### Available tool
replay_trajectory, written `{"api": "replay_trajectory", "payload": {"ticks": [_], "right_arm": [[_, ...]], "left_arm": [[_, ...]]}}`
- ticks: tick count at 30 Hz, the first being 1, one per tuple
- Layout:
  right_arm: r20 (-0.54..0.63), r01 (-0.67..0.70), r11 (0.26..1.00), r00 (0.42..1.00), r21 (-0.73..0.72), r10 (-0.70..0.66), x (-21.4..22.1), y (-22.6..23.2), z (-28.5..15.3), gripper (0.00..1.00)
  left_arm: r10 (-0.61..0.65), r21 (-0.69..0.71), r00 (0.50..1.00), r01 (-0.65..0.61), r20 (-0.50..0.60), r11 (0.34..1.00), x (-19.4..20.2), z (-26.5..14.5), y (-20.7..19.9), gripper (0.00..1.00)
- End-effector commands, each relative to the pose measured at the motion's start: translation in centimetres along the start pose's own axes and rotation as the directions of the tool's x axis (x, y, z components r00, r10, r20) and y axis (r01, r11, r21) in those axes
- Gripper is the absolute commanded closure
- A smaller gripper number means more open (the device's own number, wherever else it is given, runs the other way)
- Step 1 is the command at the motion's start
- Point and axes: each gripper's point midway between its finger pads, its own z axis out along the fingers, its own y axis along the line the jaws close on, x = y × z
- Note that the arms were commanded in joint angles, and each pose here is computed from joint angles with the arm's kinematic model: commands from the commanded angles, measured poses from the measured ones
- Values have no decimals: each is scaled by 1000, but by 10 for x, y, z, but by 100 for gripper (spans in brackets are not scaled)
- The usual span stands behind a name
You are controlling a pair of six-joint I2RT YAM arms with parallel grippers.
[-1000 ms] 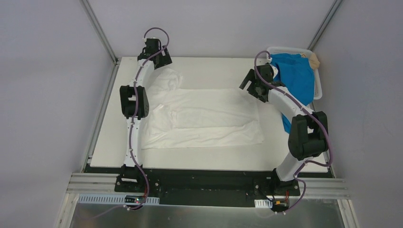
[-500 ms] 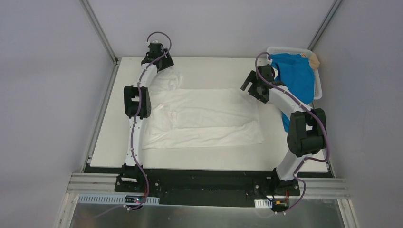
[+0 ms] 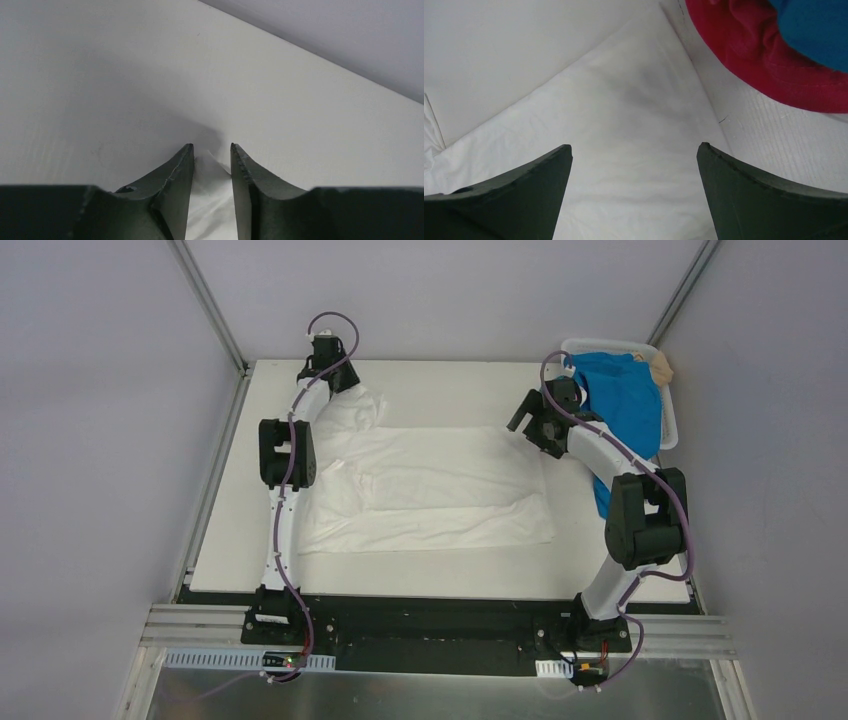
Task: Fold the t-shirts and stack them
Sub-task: Grab the side of the flattened tshirt furthest away from the robot with both arms
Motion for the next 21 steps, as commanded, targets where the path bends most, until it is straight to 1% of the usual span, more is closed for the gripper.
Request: {"api": "replay_trajectory", "payload": {"ticks": [1, 3, 5, 6, 7, 12, 15, 18, 21], "right_arm": [[24, -26, 999, 999, -38, 27, -9, 6, -7, 1], [23, -29, 999, 999, -37, 30, -8, 4, -8, 1], [22, -28, 999, 999, -34, 29, -8, 2, -8, 1], [23, -28, 999, 999, -32, 29, -8, 1, -8, 1], [25, -30, 999, 999, -31, 31, -9, 0, -9, 1], [24, -34, 999, 999, -34, 35, -9, 0, -8, 1], [31, -24, 999, 999, -47, 25, -12, 3, -4, 2], [54, -12, 999, 998, -41, 14, -22, 7, 1, 3], [91, 3, 1000, 996, 16, -4, -35, 5, 10, 4]], "left_arm": [[-18, 27, 997, 21, -80, 999, 16, -14, -10, 77], [-18, 0, 997, 18, -75, 1000, 14, -15, -5, 87], [1, -12, 997, -2, -80, 1000, 15, -17, -4, 91], [11, -32, 997, -14, -82, 999, 16, -18, -2, 100], [25, -57, 996, -30, -85, 998, 17, -20, 1, 100], [121, -73, 986, -130, -111, 989, 21, -38, -4, 100], [194, -121, 979, -202, -69, 972, 6, -56, -9, 100], [219, -129, 975, -221, -34, 967, -9, -74, -19, 100], [218, -121, 976, -218, -20, 968, -15, -87, -25, 100]]}}
